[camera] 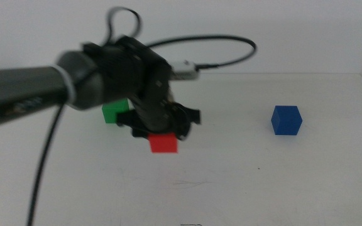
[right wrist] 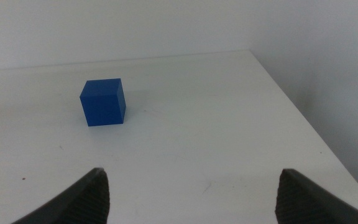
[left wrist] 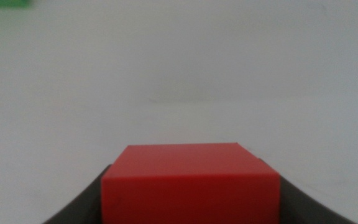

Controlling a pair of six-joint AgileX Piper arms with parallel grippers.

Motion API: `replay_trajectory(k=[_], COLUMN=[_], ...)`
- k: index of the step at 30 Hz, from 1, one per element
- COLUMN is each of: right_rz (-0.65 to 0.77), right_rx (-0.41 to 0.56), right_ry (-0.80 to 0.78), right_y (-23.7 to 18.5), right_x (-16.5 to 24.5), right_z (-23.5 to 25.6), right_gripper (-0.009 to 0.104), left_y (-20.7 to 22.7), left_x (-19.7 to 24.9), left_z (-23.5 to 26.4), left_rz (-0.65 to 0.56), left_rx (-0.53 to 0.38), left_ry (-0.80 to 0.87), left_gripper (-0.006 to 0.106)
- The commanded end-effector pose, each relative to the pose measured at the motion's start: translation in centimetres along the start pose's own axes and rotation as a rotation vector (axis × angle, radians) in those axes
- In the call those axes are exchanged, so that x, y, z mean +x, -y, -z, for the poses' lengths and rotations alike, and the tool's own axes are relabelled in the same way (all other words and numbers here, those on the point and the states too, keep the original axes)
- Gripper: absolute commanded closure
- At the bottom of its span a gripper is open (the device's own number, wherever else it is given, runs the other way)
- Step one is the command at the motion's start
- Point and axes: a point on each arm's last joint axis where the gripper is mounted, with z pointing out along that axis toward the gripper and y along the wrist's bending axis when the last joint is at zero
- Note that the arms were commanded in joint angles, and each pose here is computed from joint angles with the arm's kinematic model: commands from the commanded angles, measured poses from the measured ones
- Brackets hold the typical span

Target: Stack red cubes first, then green, then blue cubes in a specific spot.

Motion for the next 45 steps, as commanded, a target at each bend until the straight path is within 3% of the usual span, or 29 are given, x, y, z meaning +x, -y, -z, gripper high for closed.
replay_trajectory(k=[1, 7, 17, 34, 36, 38, 39, 40, 45], right_rz=[0.019, 0.019, 0.019, 0.019, 0.019, 0.019, 0.019, 0.019, 0.019], right_rx=[-0.001, -0.001, -0.001, -0.001, -0.001, -0.001, -0.001, -0.001, -0.001], right_ry=[0.107, 0.107, 0.107, 0.107, 0.107, 0.107, 0.107, 0.107, 0.107], right_y=[0.0, 0.0, 0.0, 0.0, 0.0, 0.0, 0.0, 0.0, 0.0], right_x=[-1.3, -1.3, -1.3, -1.3, -1.3, -1.3, -1.3, -1.3, -1.3], right_z=[0.3, 0.3, 0.3, 0.3, 0.3, 0.3, 0.3, 0.3, 0.3], right_gripper=[0.025, 0.025, 0.025, 0.025, 0.025, 0.025, 0.025, 0.025, 0.025], left_y=[1.8, 4.5, 4.9, 5.0, 4.9, 4.8, 4.8, 4.8, 4.8], left_x=[-0.3, 1.3, 1.8, 2.1, 2.3, 2.3, 2.3, 2.3, 2.3], left_z=[1.5, -1.2, -4.1, -4.6, -4.6, -4.6, -4.6, -4.6, -4.5], left_rz=[0.014, 0.013, 0.03, 0.058, 0.062, 0.062, 0.062, 0.056, 0.052], left_rx=[0.068, 0.094, 0.097, 0.102, 0.086, 0.084, 0.084, 0.084, 0.086], left_ry=[0.081, 0.049, 0.024, -0.007, -0.026, -0.028, -0.028, -0.027, -0.026], left_gripper=[0.102, 0.102, 0.102, 0.102, 0.087, 0.08, 0.065, 0.031, 0.006])
